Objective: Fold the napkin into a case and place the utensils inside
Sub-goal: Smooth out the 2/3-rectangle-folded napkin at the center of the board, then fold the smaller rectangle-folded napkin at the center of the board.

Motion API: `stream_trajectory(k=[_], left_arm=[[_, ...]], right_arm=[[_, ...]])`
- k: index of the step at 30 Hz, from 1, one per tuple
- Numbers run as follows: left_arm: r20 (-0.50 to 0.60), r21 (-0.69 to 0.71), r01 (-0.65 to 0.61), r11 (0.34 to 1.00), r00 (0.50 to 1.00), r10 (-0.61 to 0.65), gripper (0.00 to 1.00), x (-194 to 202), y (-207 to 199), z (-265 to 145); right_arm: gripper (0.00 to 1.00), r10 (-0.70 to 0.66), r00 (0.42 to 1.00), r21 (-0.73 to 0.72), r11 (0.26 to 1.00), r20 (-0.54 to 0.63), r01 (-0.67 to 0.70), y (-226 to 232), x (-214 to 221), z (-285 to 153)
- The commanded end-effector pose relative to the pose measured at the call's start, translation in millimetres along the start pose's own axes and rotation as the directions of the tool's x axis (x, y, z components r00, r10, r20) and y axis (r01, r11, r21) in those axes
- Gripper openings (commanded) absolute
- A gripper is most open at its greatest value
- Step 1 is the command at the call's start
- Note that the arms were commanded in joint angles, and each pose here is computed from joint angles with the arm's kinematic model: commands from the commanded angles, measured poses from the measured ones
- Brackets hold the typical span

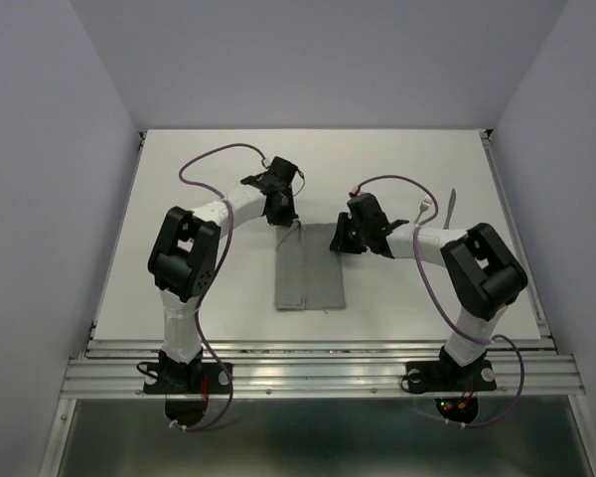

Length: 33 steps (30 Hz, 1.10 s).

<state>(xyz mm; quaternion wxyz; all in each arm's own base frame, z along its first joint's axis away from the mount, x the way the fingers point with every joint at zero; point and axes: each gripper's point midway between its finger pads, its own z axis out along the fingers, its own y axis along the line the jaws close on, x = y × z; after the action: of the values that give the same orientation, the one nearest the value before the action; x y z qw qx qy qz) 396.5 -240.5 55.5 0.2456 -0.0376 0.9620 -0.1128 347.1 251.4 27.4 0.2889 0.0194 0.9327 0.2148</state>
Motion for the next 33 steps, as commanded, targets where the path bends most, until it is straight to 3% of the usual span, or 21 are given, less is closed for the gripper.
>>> stream_trajectory(k=[1,6,17,20,23,26,29,33], left_arm=[[-0.005,0.020,-0.003,1.000,1.000,0.003,0.00,2.8,-3.6,10.3],[-0.031,0.045,-0.004,0.999,1.000,0.006,0.00,6.9,-8.6,14.3],[-0.047,0.021,0.013,1.000,0.999,-0.012,0.00,12.0,-0.1,23.5],[-0.048,0.015,0.015,1.000,0.999,-0.015,0.00,12.6,2.5,25.7],[-0.060,-0.006,0.030,1.000,0.998,-0.030,0.00,15.6,9.4,29.2],[-0.064,-0.014,0.041,0.999,0.997,-0.042,0.00,18.8,12.5,29.0],[-0.057,-0.011,0.055,0.998,0.997,-0.056,0.00,19.2,13.2,27.1],[-0.064,-0.012,0.061,0.998,0.996,-0.062,0.00,22.8,14.5,27.9]], right_arm=[[0.38,0.001,0.999,0.011,1.000,0.052,-0.001,6.0,-18.9,-11.7],[0.48,0.019,0.997,0.011,1.000,0.072,-0.020,3.3,-36.7,-6.2],[0.46,0.007,0.998,0.022,1.000,0.057,-0.009,8.3,-49.6,33.3],[0.41,0.011,0.999,0.036,0.999,0.048,-0.013,2.2,-49.6,42.3],[0.21,-0.004,0.999,-0.002,1.000,0.033,0.004,10.4,-50.7,43.2],[0.08,-0.024,0.999,-0.029,0.999,0.046,0.025,19.5,-59.9,40.4],[0.02,-0.042,0.997,-0.019,0.999,0.070,0.044,22.0,-70.5,34.7],[0.01,-0.061,0.994,-0.021,0.998,0.093,0.064,29.1,-77.3,25.6]])
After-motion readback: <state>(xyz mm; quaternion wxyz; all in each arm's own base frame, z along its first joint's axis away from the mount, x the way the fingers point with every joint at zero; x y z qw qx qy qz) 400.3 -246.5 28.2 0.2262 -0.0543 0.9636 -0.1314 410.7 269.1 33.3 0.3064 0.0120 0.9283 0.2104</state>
